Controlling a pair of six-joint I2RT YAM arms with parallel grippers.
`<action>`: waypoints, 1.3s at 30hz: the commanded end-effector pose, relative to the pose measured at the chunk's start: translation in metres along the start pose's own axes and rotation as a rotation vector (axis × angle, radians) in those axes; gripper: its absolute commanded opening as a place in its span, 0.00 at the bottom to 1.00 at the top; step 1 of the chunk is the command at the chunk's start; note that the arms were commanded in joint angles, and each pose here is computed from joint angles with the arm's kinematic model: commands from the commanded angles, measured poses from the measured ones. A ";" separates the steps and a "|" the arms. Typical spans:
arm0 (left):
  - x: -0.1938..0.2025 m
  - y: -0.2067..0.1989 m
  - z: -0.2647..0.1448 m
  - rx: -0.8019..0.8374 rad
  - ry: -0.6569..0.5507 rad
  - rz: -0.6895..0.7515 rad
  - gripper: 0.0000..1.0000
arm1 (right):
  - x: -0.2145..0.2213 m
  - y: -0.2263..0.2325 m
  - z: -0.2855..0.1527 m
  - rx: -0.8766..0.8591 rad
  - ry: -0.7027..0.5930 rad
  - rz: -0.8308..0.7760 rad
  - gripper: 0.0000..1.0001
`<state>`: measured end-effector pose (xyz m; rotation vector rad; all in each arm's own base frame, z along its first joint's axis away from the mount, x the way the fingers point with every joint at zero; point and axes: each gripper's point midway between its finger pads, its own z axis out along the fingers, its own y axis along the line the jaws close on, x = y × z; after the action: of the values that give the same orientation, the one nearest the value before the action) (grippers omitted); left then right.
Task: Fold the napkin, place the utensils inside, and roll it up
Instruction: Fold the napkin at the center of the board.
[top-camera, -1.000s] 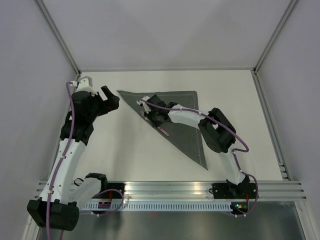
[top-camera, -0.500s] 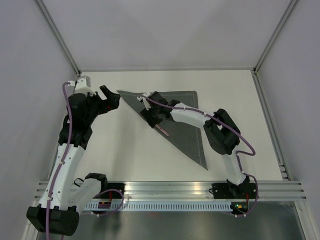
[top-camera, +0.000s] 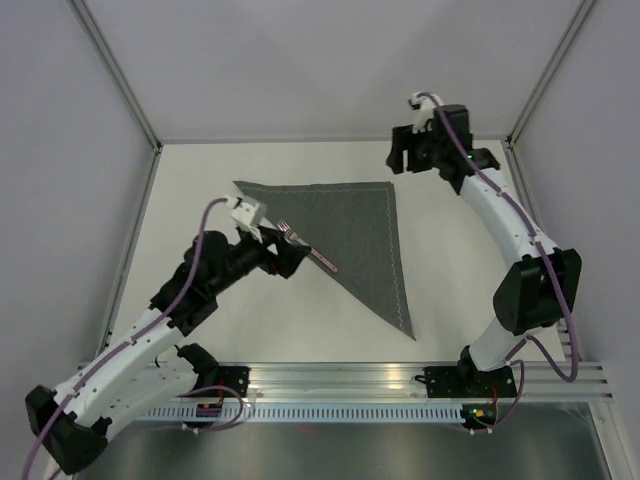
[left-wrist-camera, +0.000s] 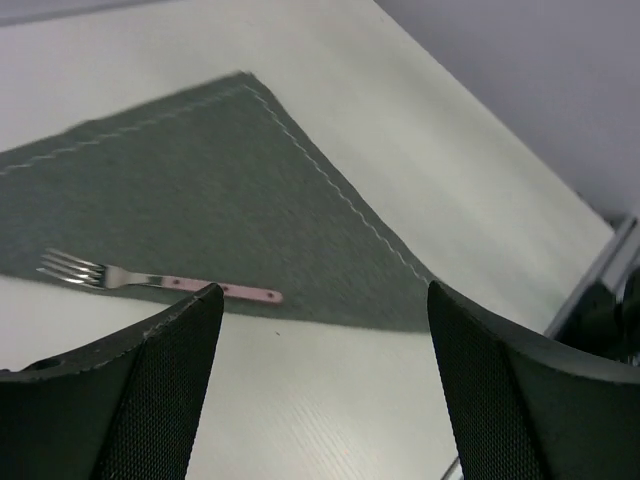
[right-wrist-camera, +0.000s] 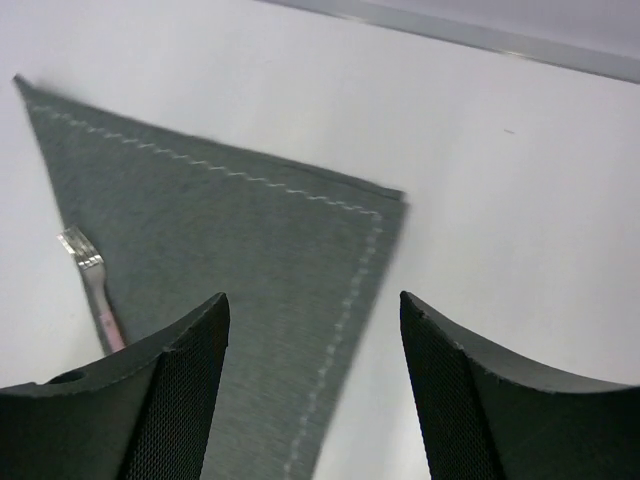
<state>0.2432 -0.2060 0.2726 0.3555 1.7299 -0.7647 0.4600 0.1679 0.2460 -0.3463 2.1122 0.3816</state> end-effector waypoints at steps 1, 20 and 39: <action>0.030 -0.049 0.013 0.112 -0.004 0.199 0.86 | 0.020 -0.037 -0.031 -0.024 0.049 0.104 0.74; 0.210 -0.213 0.082 0.262 0.147 0.735 0.88 | 0.058 -0.171 -0.061 0.099 0.027 0.323 0.72; 0.267 -0.241 0.110 0.321 0.170 0.848 0.73 | 0.060 -0.193 -0.067 0.092 0.011 0.352 0.69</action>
<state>0.1015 -0.4765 0.0639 1.3260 1.4728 -0.3606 0.4450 -0.0398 0.1899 0.1216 2.2446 0.4763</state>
